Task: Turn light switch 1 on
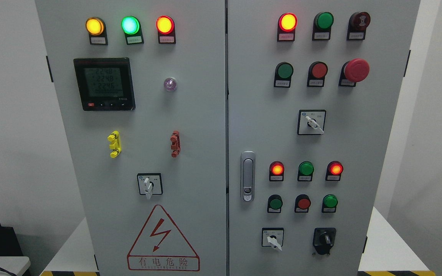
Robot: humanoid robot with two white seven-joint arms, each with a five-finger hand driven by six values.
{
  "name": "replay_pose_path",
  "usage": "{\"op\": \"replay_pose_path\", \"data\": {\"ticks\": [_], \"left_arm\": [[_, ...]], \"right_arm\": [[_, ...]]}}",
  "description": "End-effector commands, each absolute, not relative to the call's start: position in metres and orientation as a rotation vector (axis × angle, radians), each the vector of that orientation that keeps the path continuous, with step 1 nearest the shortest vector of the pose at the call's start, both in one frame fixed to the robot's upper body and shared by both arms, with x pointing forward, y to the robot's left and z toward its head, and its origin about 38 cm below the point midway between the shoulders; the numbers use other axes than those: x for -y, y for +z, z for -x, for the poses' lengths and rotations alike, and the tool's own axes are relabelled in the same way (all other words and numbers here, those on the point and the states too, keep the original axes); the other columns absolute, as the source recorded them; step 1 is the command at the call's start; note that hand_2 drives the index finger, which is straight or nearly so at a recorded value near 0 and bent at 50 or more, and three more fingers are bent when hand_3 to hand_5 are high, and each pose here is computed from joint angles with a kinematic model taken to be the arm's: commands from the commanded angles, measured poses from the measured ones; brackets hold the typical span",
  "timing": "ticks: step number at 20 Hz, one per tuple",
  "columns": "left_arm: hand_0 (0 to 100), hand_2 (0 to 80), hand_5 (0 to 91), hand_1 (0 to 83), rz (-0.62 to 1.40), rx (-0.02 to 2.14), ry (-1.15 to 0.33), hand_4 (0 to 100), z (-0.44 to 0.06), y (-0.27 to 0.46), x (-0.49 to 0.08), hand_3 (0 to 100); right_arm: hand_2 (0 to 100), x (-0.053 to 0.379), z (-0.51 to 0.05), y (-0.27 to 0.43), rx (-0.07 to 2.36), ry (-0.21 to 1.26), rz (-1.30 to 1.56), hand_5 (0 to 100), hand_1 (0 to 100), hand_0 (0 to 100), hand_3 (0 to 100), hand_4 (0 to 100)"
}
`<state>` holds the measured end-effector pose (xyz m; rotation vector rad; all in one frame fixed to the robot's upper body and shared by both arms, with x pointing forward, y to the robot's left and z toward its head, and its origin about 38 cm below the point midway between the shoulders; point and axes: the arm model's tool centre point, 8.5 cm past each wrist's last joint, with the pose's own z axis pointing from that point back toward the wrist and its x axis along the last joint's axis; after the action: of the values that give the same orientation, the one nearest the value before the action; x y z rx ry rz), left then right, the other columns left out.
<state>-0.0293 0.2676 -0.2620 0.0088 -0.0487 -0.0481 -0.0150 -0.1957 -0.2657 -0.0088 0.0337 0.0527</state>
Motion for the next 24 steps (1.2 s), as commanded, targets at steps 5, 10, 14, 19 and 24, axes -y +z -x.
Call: {"op": "replay_pose_path", "data": {"ticks": [5, 10, 14, 19, 24], "left_arm": [[44, 0.0, 0.0, 0.0, 0.014, 0.039, -0.034, 0, 0.034, -0.263, -0.253, 0], [44, 0.0, 0.0, 0.0, 0.012, 0.042, -0.028, 0, 0.032, -0.263, -0.254, 0], [43, 0.0, 0.0, 0.0, 0.005, 0.049, 0.039, 0, 0.032, -0.263, -0.255, 0], [44, 0.0, 0.0, 0.0, -0.057, 0.103, 0.145, 0, 0.022, -0.263, -0.263, 0], [44, 0.0, 0.0, 0.0, -0.118, 0.212, 0.241, 0, -0.002, -0.260, -0.281, 0]], "right_arm": [[0, 0.196, 0.015, -0.266, -0.035, 0.036, 0.007, 0, 39, 12, 0, 0], [0, 0.196, 0.015, -0.266, -0.035, 0.036, 0.007, 0, 39, 12, 0, 0], [0, 0.196, 0.015, -0.266, -0.035, 0.034, 0.007, 0, 39, 12, 0, 0], [0, 0.196, 0.015, -0.266, -0.035, 0.034, 0.007, 0, 39, 12, 0, 0], [0, 0.196, 0.015, -0.266, -0.035, 0.036, 0.007, 0, 39, 12, 0, 0]]}}
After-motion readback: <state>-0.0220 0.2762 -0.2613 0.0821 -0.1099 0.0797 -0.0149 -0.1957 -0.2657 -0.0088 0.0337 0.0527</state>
